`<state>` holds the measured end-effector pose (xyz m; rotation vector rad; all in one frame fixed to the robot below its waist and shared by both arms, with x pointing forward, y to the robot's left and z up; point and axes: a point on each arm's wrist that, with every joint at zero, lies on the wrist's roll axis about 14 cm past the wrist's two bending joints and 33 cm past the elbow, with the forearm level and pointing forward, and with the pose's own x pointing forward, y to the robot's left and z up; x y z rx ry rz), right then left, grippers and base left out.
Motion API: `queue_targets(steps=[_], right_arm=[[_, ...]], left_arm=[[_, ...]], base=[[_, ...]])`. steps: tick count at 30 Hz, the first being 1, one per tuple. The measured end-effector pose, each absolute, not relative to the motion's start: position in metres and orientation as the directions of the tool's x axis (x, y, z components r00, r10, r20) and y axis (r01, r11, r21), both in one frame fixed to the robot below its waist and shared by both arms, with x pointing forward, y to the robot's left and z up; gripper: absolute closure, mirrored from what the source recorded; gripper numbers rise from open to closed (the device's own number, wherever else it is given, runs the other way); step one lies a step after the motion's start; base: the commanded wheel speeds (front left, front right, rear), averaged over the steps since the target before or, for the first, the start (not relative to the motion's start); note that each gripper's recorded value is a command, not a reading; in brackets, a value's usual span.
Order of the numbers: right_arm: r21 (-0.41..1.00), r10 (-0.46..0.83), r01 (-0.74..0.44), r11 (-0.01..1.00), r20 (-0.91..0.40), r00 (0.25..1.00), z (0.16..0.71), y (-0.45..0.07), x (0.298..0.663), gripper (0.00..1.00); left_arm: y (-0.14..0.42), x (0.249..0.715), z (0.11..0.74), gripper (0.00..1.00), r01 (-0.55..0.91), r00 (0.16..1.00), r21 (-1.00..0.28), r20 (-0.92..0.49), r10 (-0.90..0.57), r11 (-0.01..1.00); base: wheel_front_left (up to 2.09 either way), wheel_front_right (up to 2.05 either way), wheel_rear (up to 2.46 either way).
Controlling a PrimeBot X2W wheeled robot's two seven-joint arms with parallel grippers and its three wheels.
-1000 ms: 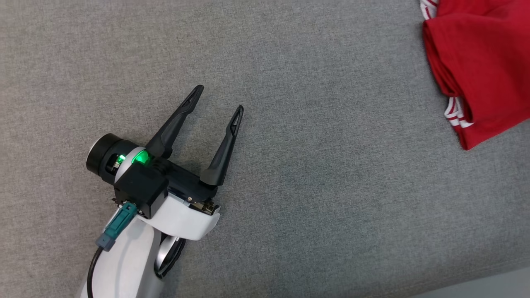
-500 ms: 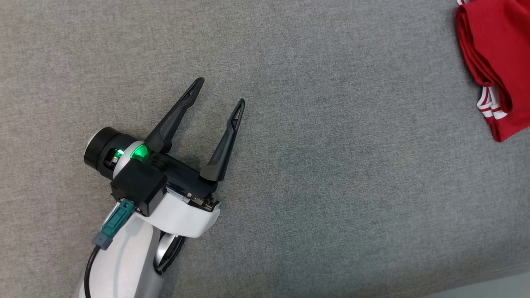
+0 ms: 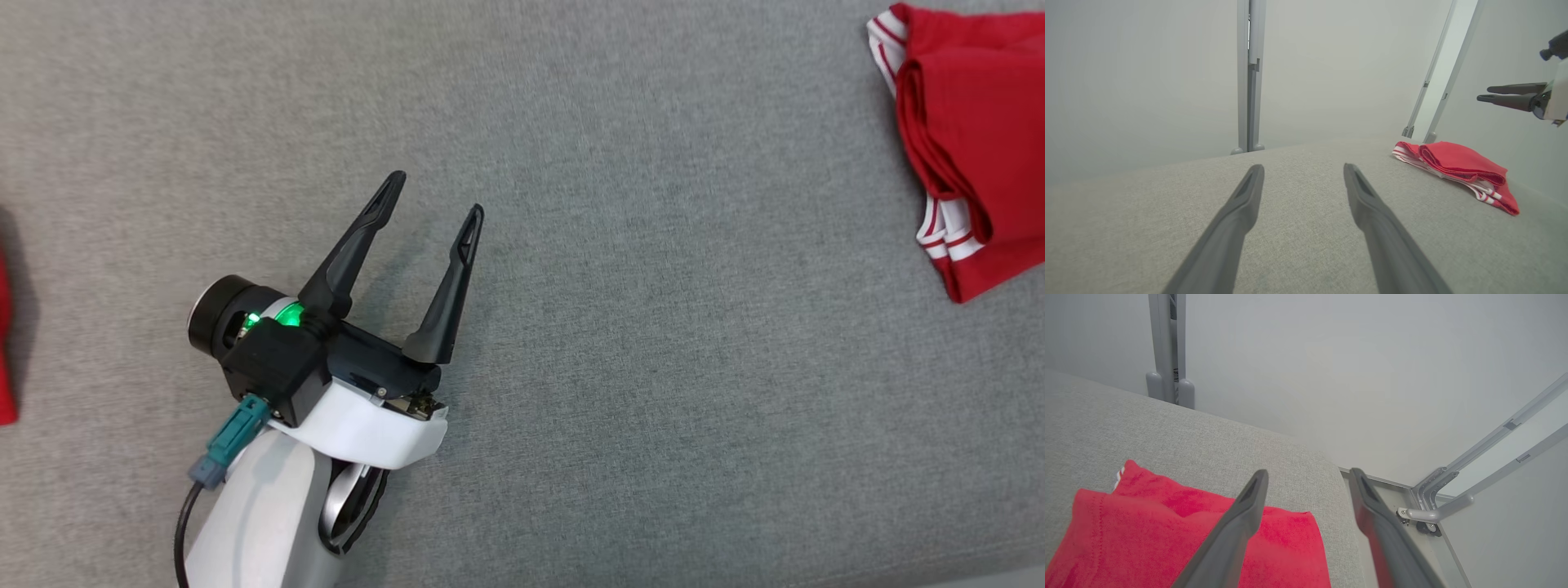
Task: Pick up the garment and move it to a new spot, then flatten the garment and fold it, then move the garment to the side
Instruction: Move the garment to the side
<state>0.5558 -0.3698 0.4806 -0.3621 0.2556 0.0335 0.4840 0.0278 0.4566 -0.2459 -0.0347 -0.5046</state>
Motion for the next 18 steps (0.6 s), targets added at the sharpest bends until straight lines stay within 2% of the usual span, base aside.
queue_targets(steps=[7,18], right_arm=[[-0.235,0.081,-0.095,0.967,-0.072,0.994,0.539,-0.325,0.565,0.0],[-0.068,0.259,-0.254,0.965,0.072,0.963,0.561,-0.227,0.536,0.0]], left_arm=[[0.053,0.469,0.489,0.0,0.419,0.907,-0.209,0.135,-0.398,0.884],[0.108,0.433,0.527,0.0,0.277,0.952,-0.182,0.185,-0.244,0.944]], base=[[0.0,0.0,0.0],[0.0,0.0,0.0]])
